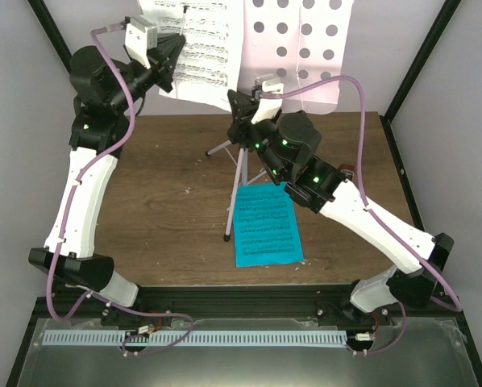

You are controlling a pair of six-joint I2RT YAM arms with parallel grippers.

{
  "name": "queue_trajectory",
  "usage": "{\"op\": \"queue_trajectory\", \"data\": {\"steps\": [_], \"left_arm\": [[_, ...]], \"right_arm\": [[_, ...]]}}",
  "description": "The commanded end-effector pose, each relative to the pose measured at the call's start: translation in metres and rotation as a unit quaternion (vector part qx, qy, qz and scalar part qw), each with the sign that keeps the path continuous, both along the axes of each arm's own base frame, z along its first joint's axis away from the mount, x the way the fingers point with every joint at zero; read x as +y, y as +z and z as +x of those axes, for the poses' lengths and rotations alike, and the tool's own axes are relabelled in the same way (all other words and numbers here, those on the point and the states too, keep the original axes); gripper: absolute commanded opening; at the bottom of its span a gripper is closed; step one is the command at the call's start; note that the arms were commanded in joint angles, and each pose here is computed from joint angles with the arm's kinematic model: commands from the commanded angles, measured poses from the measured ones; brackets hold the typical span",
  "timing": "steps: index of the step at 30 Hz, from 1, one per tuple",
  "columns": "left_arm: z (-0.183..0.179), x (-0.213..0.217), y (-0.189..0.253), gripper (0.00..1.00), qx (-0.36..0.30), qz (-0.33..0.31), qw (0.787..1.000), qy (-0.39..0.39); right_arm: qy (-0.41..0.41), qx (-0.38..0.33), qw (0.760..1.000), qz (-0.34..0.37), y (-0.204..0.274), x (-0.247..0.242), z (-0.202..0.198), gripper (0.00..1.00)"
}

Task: Pack up the instrument practice props

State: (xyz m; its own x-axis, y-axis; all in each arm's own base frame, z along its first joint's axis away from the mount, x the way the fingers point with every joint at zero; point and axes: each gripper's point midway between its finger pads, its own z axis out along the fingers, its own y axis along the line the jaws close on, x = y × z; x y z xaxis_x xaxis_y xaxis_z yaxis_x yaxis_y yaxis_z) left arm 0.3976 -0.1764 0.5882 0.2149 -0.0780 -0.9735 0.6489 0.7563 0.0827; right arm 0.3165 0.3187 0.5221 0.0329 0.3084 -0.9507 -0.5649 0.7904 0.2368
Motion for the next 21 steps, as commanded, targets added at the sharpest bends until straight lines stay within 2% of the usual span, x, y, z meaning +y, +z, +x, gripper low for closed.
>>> {"op": "queue_trajectory", "data": {"steps": [1, 10, 11, 12, 14, 15, 16, 18, 21], "left_arm": [[-0.008, -0.002, 0.006, 0.00, -0.015, -0.002, 1.000, -0.013], [0.000, 0.007, 0.004, 0.00, 0.008, -0.024, 1.000, 0.016], [0.001, 0.009, 0.003, 0.04, 0.014, -0.027, 0.999, 0.023], [0.002, 0.011, 0.003, 0.17, 0.017, -0.030, 0.999, 0.030], [-0.002, 0.014, 0.003, 0.52, 0.017, -0.032, 0.999, 0.036], [-0.005, 0.015, 0.003, 0.63, 0.015, -0.034, 0.999, 0.036], [-0.011, 0.016, 0.005, 0.70, 0.011, -0.038, 0.999, 0.034], [-0.023, 0.016, 0.004, 0.79, 0.011, -0.051, 0.998, 0.021], [-0.057, 0.013, 0.007, 0.85, 0.005, -0.077, 0.997, -0.026]], "right_arm": [[-0.030, -0.026, 0.999, 0.031, 0.025, -0.030, -0.013, 0.01], [-0.021, -0.052, 0.997, 0.053, 0.038, -0.077, -0.053, 0.01], [-0.016, -0.052, 0.997, 0.050, 0.037, -0.082, -0.059, 0.01], [-0.011, -0.050, 0.998, 0.047, 0.035, -0.088, -0.065, 0.01], [0.001, -0.040, 0.998, 0.040, 0.024, -0.097, -0.077, 0.01], [0.010, -0.036, 0.999, 0.037, 0.020, -0.102, -0.083, 0.01], [0.021, -0.034, 0.999, 0.036, 0.017, -0.106, -0.091, 0.01], [0.042, -0.022, 0.998, 0.033, 0.007, -0.115, -0.106, 0.01], [0.086, -0.002, 0.995, 0.041, -0.006, -0.129, -0.133, 0.01]]}}
